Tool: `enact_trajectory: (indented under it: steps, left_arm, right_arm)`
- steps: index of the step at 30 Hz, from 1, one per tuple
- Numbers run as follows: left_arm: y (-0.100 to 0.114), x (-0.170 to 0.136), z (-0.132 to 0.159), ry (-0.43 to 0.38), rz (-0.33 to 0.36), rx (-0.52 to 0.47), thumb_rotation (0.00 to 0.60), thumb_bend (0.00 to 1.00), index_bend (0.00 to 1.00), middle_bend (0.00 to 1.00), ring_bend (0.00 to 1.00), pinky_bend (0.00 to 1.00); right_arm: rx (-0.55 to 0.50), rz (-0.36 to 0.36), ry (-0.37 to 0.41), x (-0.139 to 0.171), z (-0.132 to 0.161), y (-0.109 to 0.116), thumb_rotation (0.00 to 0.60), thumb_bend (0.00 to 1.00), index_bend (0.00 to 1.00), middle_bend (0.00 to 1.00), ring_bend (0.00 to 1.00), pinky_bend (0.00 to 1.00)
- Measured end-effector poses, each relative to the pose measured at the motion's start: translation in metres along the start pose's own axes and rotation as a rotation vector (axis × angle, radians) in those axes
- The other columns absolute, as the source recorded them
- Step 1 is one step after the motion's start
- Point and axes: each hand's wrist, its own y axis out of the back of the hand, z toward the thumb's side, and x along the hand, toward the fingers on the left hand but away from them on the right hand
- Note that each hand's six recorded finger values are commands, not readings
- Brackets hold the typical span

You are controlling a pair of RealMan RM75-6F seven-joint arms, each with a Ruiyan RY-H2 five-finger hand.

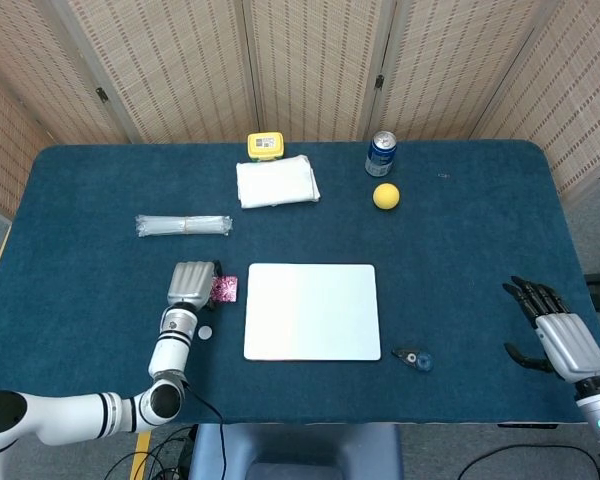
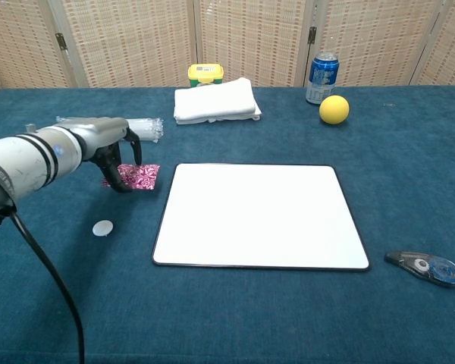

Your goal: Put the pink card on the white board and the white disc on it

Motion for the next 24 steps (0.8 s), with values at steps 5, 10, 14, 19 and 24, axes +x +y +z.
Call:
enact_trajectory:
  steps: [5, 10, 14, 19, 24]
  left_arm:
    - [0.003, -0.009, 0.029, -0.043, 0.010, 0.032, 0.600, 0.27, 0.41, 1.00, 0.98, 0.98]
    - [0.008, -0.015, 0.059, -0.073, 0.022, 0.074, 0.600, 0.27, 0.41, 1.00, 0.99, 0.98]
    - [0.007, -0.023, 0.090, -0.106, 0.020, 0.109, 0.600, 0.27, 0.41, 1.00, 0.98, 0.98]
    - [-0.002, -0.032, 0.121, -0.142, 0.005, 0.143, 0.600, 0.27, 0.41, 1.00, 0.98, 0.98]
    - [-0.012, -0.034, 0.147, -0.167, -0.012, 0.153, 0.600, 0.27, 0.41, 1.00, 0.98, 0.98]
  right_arm:
    - [-0.036, -0.007, 0.005, 0.001, -0.002, 0.005, 0.600, 0.24, 0.00, 0.00, 0.00, 0.00]
    - [-0.077, -0.028, 0.002, 0.004, -0.009, 0.014, 0.600, 0.24, 0.00, 0.00, 0.00, 0.00]
    - [-0.093, -0.031, 0.017, 0.006, -0.010, 0.018, 0.600, 0.24, 0.00, 0.00, 0.00, 0.00]
    - [-0.112, -0.035, 0.033, 0.009, -0.010, 0.023, 0.600, 0.24, 0.00, 0.00, 0.00, 0.00]
    - [-0.152, -0.048, 0.018, 0.012, -0.019, 0.029, 0.600, 0.24, 0.00, 0.00, 0.00, 0.00]
